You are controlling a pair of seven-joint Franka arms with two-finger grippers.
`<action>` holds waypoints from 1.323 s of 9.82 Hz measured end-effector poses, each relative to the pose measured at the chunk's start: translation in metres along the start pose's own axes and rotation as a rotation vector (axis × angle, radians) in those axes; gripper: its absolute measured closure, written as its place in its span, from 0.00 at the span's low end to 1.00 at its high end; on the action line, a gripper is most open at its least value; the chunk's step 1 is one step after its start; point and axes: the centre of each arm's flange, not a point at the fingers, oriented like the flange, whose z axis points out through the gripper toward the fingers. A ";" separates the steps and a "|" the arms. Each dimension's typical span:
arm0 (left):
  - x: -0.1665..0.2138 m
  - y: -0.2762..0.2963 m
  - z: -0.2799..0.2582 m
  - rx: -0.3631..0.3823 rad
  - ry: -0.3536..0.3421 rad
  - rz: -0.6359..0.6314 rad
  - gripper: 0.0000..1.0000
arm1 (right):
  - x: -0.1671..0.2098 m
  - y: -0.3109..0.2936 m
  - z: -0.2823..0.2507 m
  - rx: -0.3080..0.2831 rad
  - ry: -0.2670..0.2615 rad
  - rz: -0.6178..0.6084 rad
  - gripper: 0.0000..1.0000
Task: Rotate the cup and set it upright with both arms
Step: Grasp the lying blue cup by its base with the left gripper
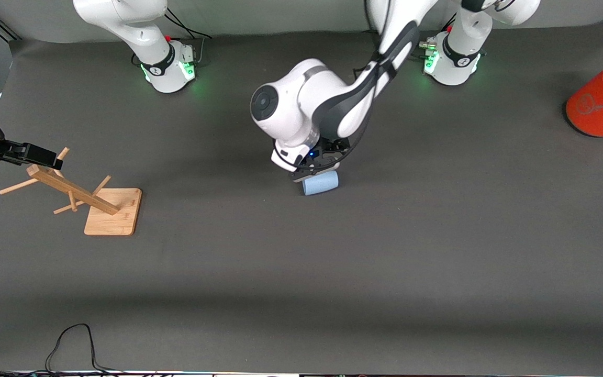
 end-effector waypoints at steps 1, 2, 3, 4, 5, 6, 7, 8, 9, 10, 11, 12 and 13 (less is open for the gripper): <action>-0.014 0.014 0.012 0.027 0.020 -0.020 0.00 | 0.002 -0.002 -0.001 -0.017 0.022 -0.040 0.00; -0.025 0.023 0.020 0.045 0.038 -0.034 0.00 | 0.004 -0.004 -0.002 -0.027 0.038 -0.066 0.00; -0.032 0.029 0.022 0.039 0.052 -0.050 0.00 | 0.005 -0.005 -0.002 -0.030 0.043 -0.077 0.00; -0.030 0.034 0.019 0.007 0.068 -0.077 0.00 | 0.005 -0.004 -0.001 -0.031 0.046 -0.079 0.00; -0.025 0.037 0.012 -0.039 0.085 -0.113 0.00 | 0.006 -0.003 -0.002 -0.031 0.049 -0.078 0.00; -0.020 0.040 0.008 -0.083 0.106 -0.153 0.00 | 0.006 -0.003 -0.001 -0.030 0.049 -0.081 0.00; -0.016 0.044 0.005 -0.123 0.127 -0.188 0.00 | 0.006 -0.004 -0.001 -0.029 0.049 -0.084 0.00; -0.014 0.048 0.007 -0.148 0.139 -0.212 0.00 | 0.006 -0.005 -0.001 -0.028 0.049 -0.086 0.00; -0.012 0.053 0.016 -0.145 0.150 -0.218 0.00 | 0.006 -0.004 -0.001 -0.028 0.049 -0.085 0.00; -0.011 0.058 0.031 -0.125 0.165 -0.216 0.01 | 0.006 -0.002 -0.001 -0.027 0.049 -0.082 0.00; -0.011 0.063 0.045 -0.104 0.174 -0.210 0.03 | 0.006 -0.001 -0.001 -0.027 0.049 -0.083 0.00; -0.010 0.066 0.054 -0.088 0.191 -0.202 0.11 | 0.006 -0.003 -0.002 -0.027 0.049 -0.086 0.00; -0.009 0.065 0.056 -0.077 0.200 -0.200 0.15 | 0.006 -0.004 -0.002 -0.027 0.050 -0.089 0.00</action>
